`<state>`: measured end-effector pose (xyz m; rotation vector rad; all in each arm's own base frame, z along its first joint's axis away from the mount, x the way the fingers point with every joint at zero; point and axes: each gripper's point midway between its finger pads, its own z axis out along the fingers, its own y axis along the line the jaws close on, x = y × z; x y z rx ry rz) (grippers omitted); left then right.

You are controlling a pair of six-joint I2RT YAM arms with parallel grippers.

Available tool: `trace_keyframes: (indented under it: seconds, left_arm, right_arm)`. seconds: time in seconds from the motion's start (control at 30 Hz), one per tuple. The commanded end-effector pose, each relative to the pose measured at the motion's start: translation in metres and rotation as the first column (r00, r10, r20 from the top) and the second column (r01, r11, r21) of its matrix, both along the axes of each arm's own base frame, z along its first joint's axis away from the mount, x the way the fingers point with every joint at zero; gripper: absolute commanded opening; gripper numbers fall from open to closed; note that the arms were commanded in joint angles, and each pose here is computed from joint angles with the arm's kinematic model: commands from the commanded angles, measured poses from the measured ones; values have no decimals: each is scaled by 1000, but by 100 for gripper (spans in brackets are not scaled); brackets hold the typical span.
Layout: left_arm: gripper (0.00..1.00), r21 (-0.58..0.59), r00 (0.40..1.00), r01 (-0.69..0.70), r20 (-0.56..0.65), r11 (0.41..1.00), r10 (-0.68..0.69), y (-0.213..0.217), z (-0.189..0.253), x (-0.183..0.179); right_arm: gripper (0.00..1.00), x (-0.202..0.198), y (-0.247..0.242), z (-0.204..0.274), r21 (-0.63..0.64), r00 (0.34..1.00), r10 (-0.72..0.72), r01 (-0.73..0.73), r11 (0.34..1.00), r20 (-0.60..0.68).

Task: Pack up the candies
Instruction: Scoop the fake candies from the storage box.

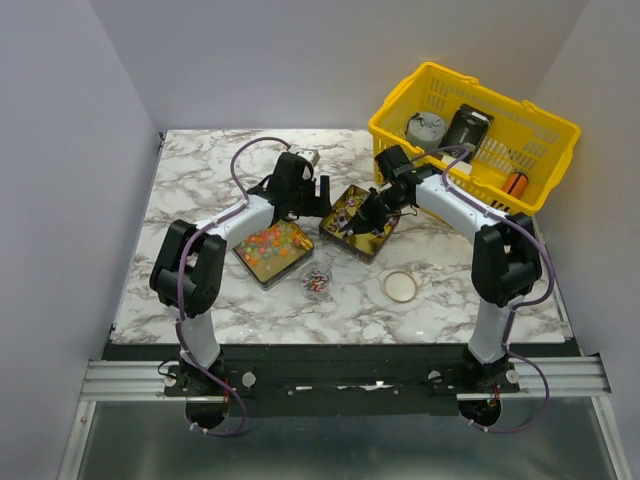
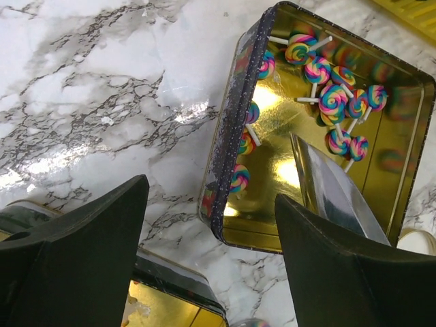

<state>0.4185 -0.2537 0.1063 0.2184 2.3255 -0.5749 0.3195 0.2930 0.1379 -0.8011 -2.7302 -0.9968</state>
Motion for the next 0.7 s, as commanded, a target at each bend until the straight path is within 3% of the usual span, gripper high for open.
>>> trace_keyframes:
  seconds: [0.0,0.33,0.5,0.67]
  left_arm:
    - [82,39,999,40,-3,998,-40,-4,-5,5]
    - [69,72,992,118,-50,990,-115,-8,-26,1]
    - [70,60,989,140,-63,988,-136,-11,-29,-4]
    - [82,29,988,147,-51,989,-145,-14,-27,-8]
  right_arm:
    - [1,31,-10,-33,-100,987,-160,159,982,-6]
    - [1,50,-2,-54,-96,968,-244,239,966,-49]
    - [1,49,0,-62,-82,948,-305,298,951,-90]
    - [1,44,2,-65,-66,930,-341,335,940,-138]
